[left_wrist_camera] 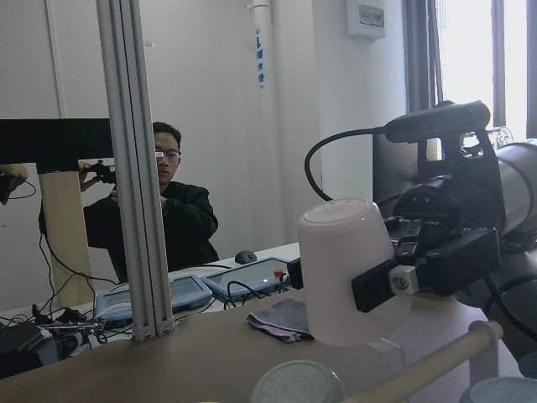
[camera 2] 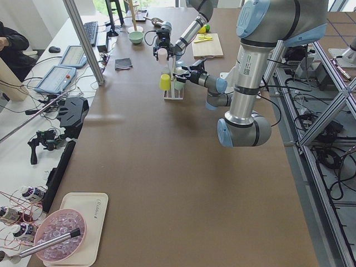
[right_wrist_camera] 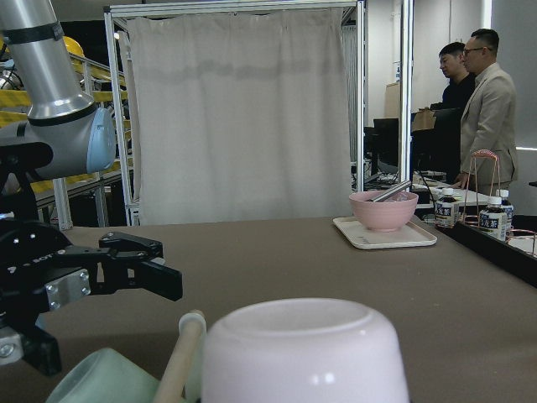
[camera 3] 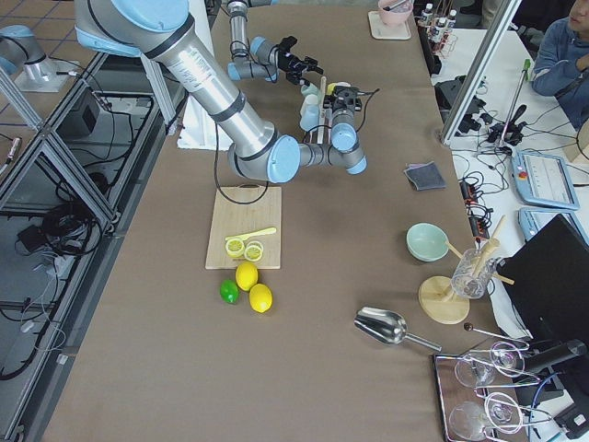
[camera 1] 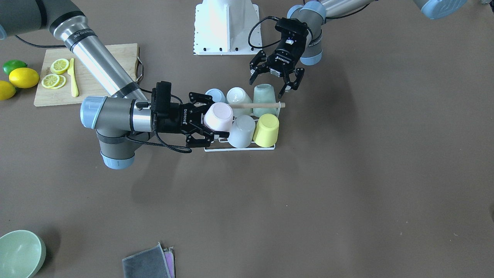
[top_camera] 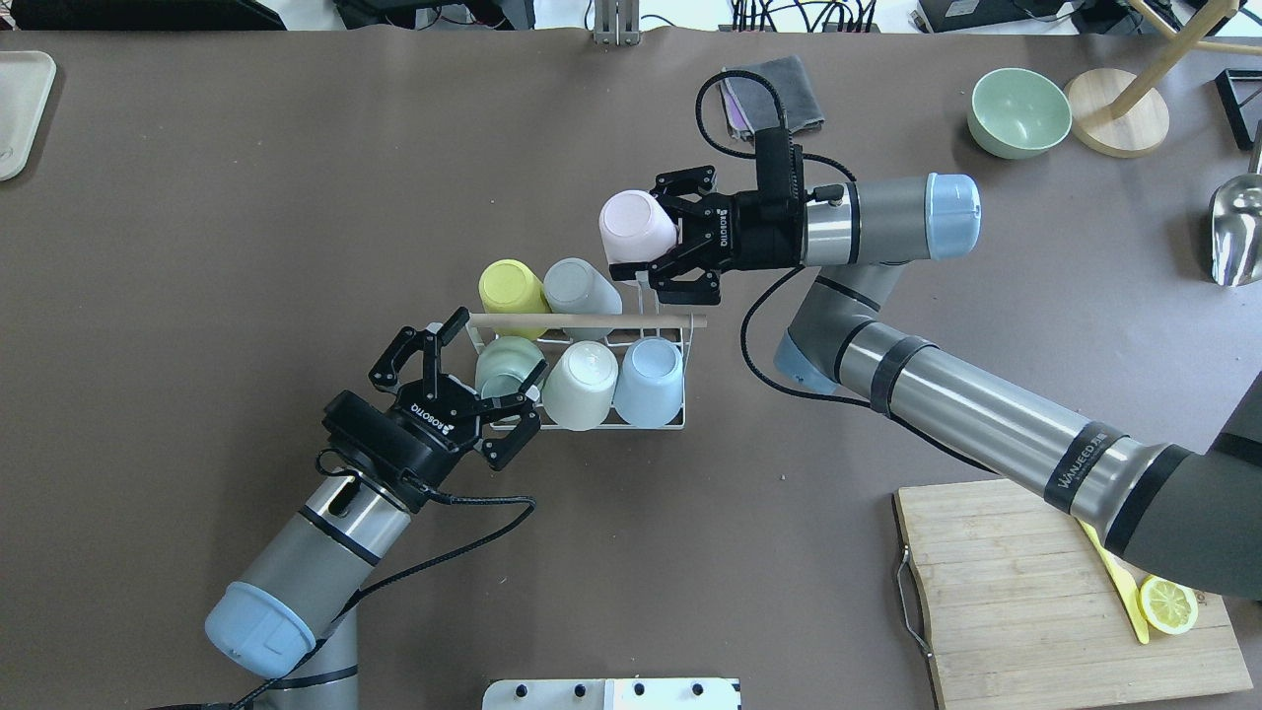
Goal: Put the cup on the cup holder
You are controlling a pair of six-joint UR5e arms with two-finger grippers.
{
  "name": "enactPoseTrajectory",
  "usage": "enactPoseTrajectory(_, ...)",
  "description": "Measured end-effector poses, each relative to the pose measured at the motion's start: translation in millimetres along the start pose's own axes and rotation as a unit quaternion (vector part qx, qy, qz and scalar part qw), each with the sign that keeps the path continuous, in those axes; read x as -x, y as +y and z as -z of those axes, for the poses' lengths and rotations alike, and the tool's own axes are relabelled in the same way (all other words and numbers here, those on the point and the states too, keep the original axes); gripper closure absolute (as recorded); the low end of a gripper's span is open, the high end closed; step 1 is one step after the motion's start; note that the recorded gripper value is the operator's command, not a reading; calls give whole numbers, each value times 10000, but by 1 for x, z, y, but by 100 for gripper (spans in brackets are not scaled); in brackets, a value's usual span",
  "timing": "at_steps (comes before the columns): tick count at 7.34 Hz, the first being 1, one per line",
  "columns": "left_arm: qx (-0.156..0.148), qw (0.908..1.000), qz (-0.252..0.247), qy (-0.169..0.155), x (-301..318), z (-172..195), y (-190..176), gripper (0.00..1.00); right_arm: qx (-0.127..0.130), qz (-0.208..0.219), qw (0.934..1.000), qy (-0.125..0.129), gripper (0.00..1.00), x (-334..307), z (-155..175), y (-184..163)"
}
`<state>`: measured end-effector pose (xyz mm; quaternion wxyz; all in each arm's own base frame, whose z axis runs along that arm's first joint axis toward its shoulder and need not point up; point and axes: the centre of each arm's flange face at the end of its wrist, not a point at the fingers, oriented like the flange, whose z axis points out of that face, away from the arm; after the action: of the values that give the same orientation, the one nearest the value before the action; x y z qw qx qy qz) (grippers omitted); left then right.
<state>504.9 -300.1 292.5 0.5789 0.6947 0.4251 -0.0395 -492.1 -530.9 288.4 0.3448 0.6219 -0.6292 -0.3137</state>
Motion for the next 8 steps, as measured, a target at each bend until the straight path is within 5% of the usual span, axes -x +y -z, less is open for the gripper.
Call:
enactPoseTrajectory(2, -76, 10000, 17, -25, 4, -2, -9, 3, 9, -11, 10000, -2, 100, 1, -1, 1)
enactPoseTrajectory(6, -647, 9978, -111, -122, 36, -2, -85, 3, 16, -47, 10000, -32, 100, 6, -5, 5)
enactPoseTrajectory(8, -700, 9965, -460, -84, 68, -14, -127, 3, 25, -74, 10000, -40, 100, 9, -6, 9)
